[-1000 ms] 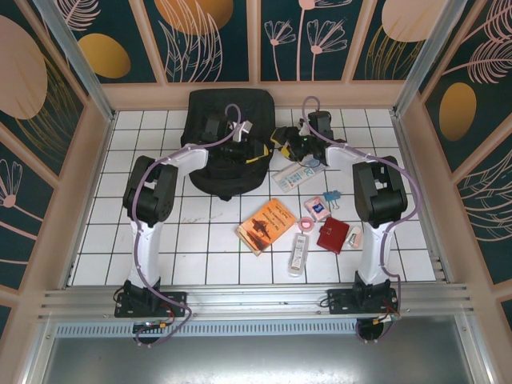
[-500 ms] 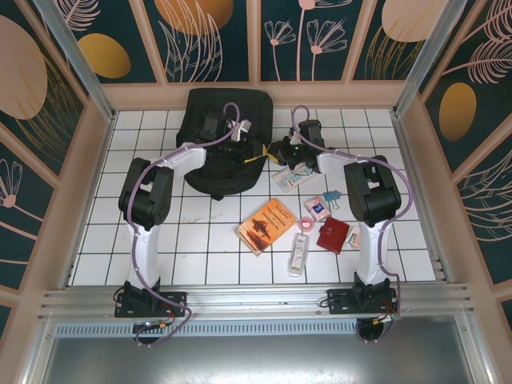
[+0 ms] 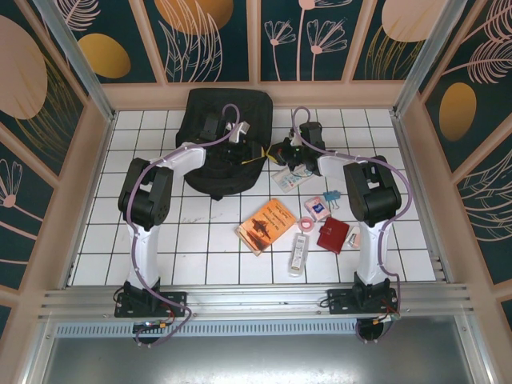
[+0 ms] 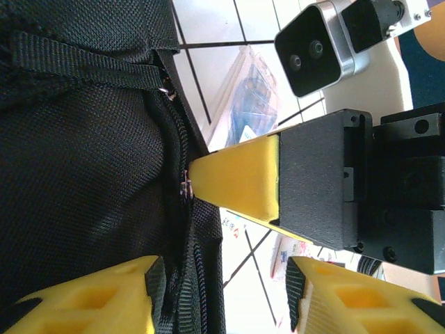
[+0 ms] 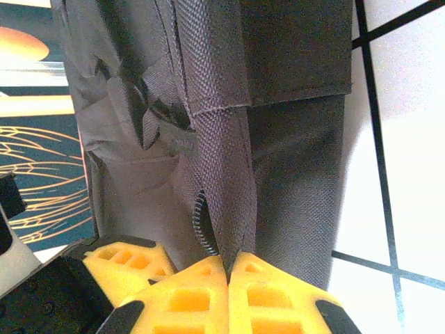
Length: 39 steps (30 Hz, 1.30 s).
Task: Pack the student bag
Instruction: Unzip the student bag at the middle-left of the table.
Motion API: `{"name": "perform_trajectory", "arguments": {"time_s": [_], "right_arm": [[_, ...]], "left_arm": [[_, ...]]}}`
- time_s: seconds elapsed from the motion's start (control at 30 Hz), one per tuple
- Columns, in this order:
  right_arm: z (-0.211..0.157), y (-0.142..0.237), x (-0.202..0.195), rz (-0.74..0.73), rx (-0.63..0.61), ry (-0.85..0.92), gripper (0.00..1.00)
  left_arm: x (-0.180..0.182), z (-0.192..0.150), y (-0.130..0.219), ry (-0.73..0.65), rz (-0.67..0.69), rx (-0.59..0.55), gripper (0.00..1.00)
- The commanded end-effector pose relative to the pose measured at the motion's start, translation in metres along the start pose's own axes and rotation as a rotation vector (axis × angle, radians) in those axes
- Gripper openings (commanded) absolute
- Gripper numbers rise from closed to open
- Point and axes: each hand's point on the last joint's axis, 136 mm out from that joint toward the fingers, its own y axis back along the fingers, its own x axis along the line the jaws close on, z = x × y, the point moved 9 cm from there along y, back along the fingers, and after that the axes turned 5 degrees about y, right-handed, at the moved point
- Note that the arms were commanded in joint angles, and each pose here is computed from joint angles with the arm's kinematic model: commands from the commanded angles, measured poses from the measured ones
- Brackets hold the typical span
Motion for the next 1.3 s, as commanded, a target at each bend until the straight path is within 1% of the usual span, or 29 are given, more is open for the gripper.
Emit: {"name": "perform_trajectory", "arguments": {"time_s": [0.0, 0.13, 0.3, 0.43, 0.63, 0.67, 0.73, 0.97, 1.03, 1.07, 1.2, 1.23, 1.27], "right_arm": [[-0.002, 0.0, 0.005, 0.041, 0.007, 0.013, 0.0], [0.0, -0.001, 0.006, 0.045, 0.005, 0.009, 0.0], [0.001, -0.004, 0.01, 0.058, 0.009, 0.007, 0.0], [0.002, -0.005, 0.015, 0.06, 0.007, 0.011, 0.0], [0.003, -0.007, 0.018, 0.059, 0.013, 0.015, 0.0], [0.003, -0.006, 0.019, 0.06, 0.011, 0.017, 0.0], [0.004, -0.005, 0.021, 0.055, 0.009, 0.021, 0.0], [0.007, 0.003, 0.014, 0.017, -0.008, 0.009, 0.0], [0.01, 0.007, 0.011, 0.001, -0.021, 0.005, 0.05], [0.012, 0.009, 0.01, -0.008, -0.027, 0.002, 0.1], [0.017, 0.009, 0.01, -0.01, -0.024, 0.017, 0.39], [0.018, 0.008, 0.011, -0.005, -0.021, 0.02, 0.45], [0.019, 0.007, 0.012, 0.002, -0.017, 0.023, 0.49]], "left_arm": [[-0.007, -0.003, 0.007, -0.015, -0.023, 0.009, 0.51], [-0.011, -0.009, 0.009, -0.008, -0.077, 0.022, 0.49], [-0.004, -0.014, 0.005, 0.012, -0.074, 0.044, 0.41], [-0.004, -0.016, 0.001, 0.012, -0.084, 0.054, 0.28], [-0.009, -0.013, 0.001, 0.003, -0.091, 0.054, 0.16], [-0.008, -0.013, 0.0, 0.005, -0.086, 0.056, 0.13], [-0.005, -0.013, -0.002, 0.011, -0.068, 0.06, 0.0], [-0.006, -0.014, 0.007, 0.006, 0.002, 0.025, 0.0], [-0.007, -0.016, 0.011, 0.005, 0.017, 0.018, 0.0], [-0.008, -0.017, 0.012, 0.007, 0.023, 0.018, 0.0], [-0.005, -0.025, 0.015, 0.019, 0.027, 0.028, 0.0], [-0.004, -0.027, 0.015, 0.024, 0.027, 0.029, 0.0], [-0.004, -0.028, 0.015, 0.026, 0.024, 0.029, 0.0]]}}
